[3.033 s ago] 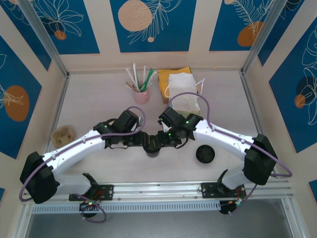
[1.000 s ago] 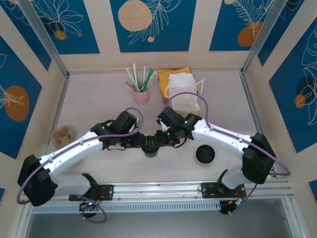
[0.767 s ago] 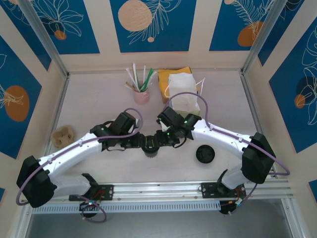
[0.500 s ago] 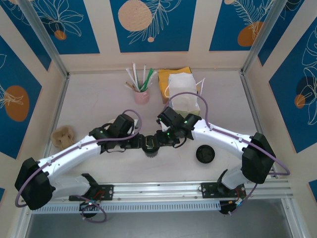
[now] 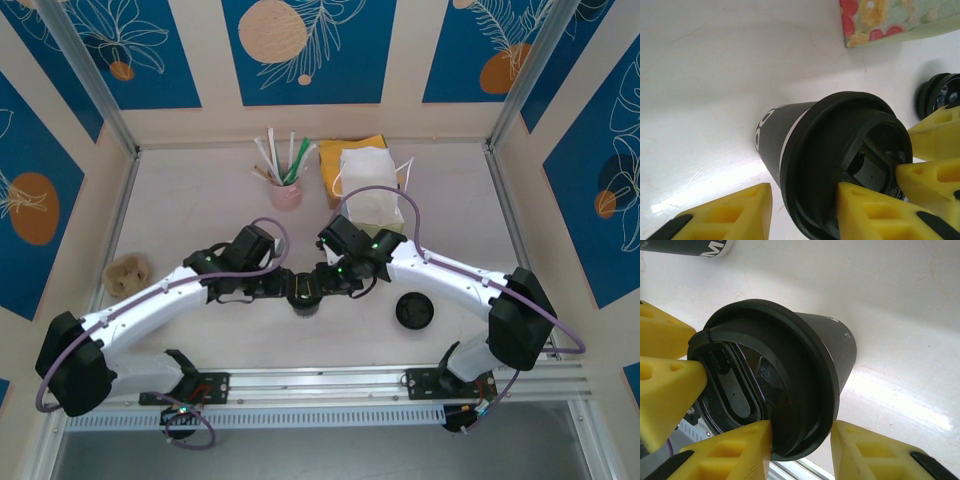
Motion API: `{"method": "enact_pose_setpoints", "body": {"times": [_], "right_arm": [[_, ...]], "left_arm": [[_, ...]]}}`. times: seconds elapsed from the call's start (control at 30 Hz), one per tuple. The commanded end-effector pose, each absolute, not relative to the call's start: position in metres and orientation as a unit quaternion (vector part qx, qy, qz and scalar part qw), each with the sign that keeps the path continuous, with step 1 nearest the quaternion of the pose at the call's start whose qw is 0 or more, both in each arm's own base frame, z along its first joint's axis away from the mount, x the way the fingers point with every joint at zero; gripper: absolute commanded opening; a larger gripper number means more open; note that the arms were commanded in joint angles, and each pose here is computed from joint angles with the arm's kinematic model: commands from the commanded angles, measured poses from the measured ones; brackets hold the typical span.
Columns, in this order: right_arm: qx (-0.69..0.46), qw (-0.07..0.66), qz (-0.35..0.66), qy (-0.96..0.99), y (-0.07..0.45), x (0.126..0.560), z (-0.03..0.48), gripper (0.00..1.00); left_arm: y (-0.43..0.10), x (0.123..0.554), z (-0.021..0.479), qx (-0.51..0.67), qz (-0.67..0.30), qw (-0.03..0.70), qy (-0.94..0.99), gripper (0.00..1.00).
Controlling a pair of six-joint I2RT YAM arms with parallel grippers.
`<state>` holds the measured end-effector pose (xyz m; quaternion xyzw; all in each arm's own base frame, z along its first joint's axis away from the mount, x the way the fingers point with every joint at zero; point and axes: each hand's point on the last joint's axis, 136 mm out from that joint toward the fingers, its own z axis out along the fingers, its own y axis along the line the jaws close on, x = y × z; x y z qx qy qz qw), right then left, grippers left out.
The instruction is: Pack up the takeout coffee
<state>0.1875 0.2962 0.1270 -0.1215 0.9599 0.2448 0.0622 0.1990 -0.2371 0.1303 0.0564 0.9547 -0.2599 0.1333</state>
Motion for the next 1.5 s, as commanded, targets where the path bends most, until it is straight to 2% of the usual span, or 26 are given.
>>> {"method": "enact_pose_setpoints", "body": {"times": [0.0, 0.27, 0.5, 0.8, 1.2, 1.47], "right_arm": [[-0.125, 0.024, 0.196, 0.972, 0.282, 0.176, 0.103, 0.36], [-0.124, 0.026, 0.199, 0.972, 0.283, 0.176, 0.105, 0.36], [-0.125, 0.026, 0.198, 0.972, 0.283, 0.176, 0.105, 0.36], [-0.125, 0.026, 0.198, 0.972, 0.283, 0.175, 0.105, 0.36], [-0.122, 0.022, 0.193, 0.973, 0.281, 0.174, 0.099, 0.36], [-0.123, 0.024, 0.191, 0.974, 0.281, 0.175, 0.100, 0.36]], "left_arm": [[-0.214, 0.184, 0.117, 0.059, -0.198, 0.092, 0.974, 0.38], [-0.240, 0.201, 0.152, 0.054, -0.265, 0.124, 0.955, 0.41], [-0.246, 0.214, 0.154, 0.055, -0.273, 0.131, 0.951, 0.42], [-0.242, 0.220, 0.130, 0.061, -0.243, 0.117, 0.961, 0.40], [-0.209, 0.184, 0.071, 0.045, -0.189, 0.054, 0.979, 0.37], [-0.201, 0.176, 0.061, 0.046, -0.172, 0.039, 0.983, 0.35]]}}
